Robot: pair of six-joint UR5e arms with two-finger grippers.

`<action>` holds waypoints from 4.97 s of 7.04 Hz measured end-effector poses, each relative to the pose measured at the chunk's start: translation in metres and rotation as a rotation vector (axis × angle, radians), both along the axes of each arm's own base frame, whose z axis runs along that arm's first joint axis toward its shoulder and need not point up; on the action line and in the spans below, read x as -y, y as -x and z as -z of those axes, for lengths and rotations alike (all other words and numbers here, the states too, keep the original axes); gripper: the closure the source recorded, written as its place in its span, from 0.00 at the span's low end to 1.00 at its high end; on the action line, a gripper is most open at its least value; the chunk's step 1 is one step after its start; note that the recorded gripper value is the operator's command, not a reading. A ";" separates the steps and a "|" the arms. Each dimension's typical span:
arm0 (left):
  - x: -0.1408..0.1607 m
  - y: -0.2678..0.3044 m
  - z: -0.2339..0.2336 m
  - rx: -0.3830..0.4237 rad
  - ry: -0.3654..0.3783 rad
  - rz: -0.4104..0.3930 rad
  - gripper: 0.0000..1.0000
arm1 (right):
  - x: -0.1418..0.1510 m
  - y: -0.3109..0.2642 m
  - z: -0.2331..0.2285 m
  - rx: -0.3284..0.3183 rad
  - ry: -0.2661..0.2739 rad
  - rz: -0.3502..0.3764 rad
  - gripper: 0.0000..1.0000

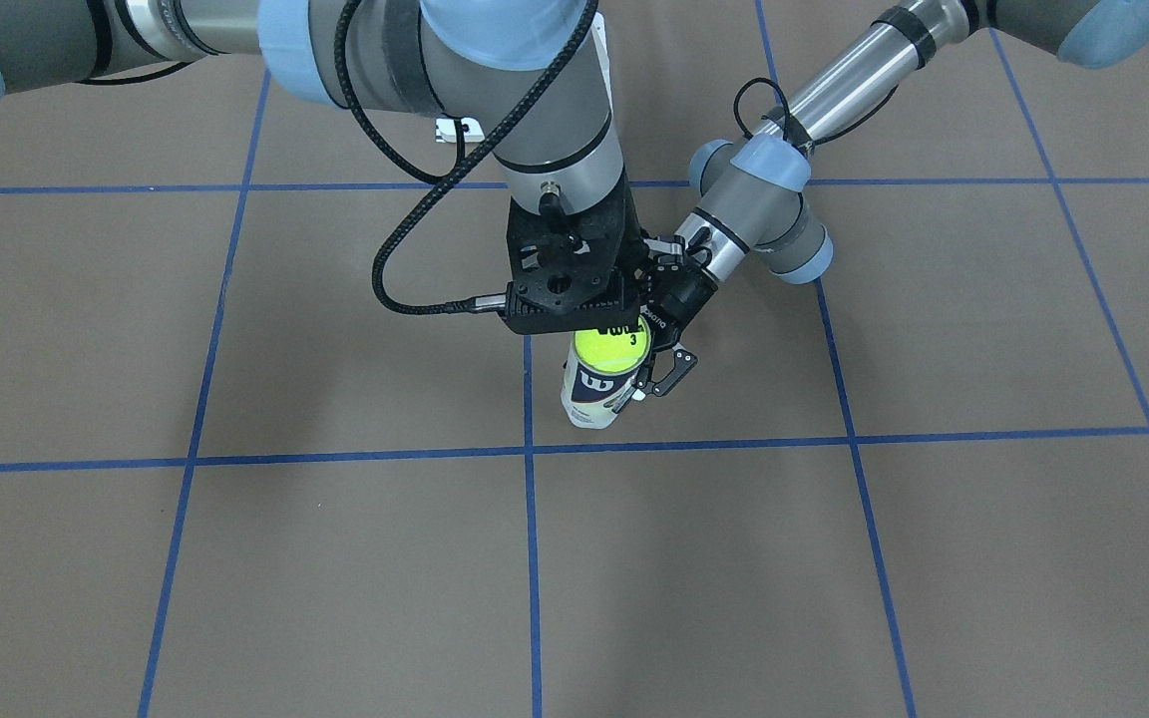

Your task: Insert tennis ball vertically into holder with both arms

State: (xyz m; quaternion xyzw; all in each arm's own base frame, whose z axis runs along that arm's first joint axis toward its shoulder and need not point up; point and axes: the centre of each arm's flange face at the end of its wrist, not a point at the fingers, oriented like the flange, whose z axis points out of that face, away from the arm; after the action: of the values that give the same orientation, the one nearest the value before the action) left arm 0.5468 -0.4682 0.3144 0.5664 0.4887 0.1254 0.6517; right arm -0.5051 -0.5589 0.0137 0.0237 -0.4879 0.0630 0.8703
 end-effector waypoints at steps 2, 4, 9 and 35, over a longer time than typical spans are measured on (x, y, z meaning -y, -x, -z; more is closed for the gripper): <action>0.000 0.000 0.000 0.000 0.000 -0.001 0.23 | -0.007 0.012 -0.010 -0.021 -0.014 -0.007 0.70; 0.000 0.000 0.000 -0.001 0.000 0.000 0.23 | -0.001 -0.002 -0.004 -0.002 -0.020 -0.017 0.01; -0.001 0.000 -0.002 0.001 0.001 -0.002 0.01 | 0.031 -0.068 0.005 0.066 0.009 -0.028 0.01; -0.116 0.083 -0.043 -0.029 -0.012 -0.143 0.01 | 0.047 -0.156 -0.057 0.087 0.007 -0.038 0.01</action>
State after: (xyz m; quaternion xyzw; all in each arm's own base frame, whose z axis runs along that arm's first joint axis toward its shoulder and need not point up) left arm 0.4637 -0.3522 0.3578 0.5358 0.5364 0.1666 0.6304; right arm -0.3495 -0.6056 0.0703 0.0273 -0.5246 0.0820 0.8469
